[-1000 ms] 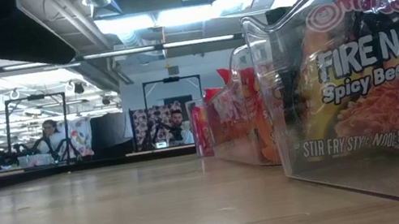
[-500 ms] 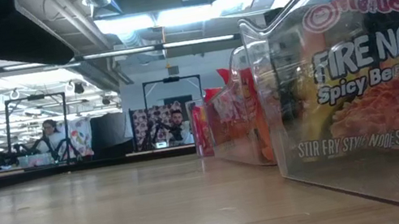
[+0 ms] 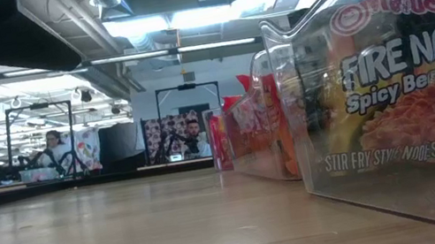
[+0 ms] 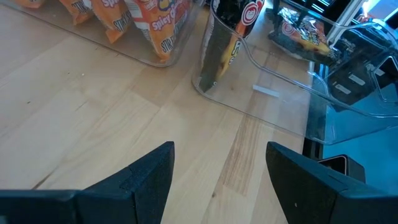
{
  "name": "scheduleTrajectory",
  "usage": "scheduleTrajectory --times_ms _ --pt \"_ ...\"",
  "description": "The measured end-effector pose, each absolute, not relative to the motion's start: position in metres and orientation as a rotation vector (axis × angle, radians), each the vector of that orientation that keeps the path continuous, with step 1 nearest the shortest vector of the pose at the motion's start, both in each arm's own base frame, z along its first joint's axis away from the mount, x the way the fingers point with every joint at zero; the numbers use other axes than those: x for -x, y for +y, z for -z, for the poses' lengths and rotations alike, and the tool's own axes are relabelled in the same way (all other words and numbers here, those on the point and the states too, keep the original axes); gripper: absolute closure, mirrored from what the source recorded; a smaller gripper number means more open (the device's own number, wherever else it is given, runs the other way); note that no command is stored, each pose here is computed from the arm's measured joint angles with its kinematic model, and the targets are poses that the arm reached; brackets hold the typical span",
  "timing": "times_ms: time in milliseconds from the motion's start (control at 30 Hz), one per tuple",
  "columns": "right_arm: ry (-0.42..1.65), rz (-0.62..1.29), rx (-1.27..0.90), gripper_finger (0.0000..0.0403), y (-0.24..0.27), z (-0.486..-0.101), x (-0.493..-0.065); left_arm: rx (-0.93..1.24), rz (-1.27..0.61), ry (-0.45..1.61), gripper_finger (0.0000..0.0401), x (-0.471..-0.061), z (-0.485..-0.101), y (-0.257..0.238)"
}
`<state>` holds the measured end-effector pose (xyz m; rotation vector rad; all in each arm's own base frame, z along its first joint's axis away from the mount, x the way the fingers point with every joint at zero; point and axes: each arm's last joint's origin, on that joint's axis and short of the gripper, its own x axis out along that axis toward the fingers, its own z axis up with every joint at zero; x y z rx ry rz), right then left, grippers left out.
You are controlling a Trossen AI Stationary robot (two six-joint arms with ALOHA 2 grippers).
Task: Sort Maruchan noodles
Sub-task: Put the orange noodle pack into the middle transparent bin
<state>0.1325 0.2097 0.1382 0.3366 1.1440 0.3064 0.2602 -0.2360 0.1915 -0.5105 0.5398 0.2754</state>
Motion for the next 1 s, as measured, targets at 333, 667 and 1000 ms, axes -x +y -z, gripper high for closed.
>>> scheduleTrajectory --times_ms 333,667,1000 --pt "1.151 -0.323 -0.318 0.0361 0.210 -0.138 -0.132 0.510 -0.276 0.540 0.0154 -0.260 -0.192 -0.236" --pt "1.151 -0.346 -0.299 0.0401 0.211 -0.140 -0.132 0.508 -0.279 0.536 0.0154 -0.260 -0.192 -0.236" --pt "1.251 -0.313 -0.202 0.0403 0.216 -0.175 -0.134 0.508 -0.280 0.536 0.0154 -0.260 -0.192 -0.236"
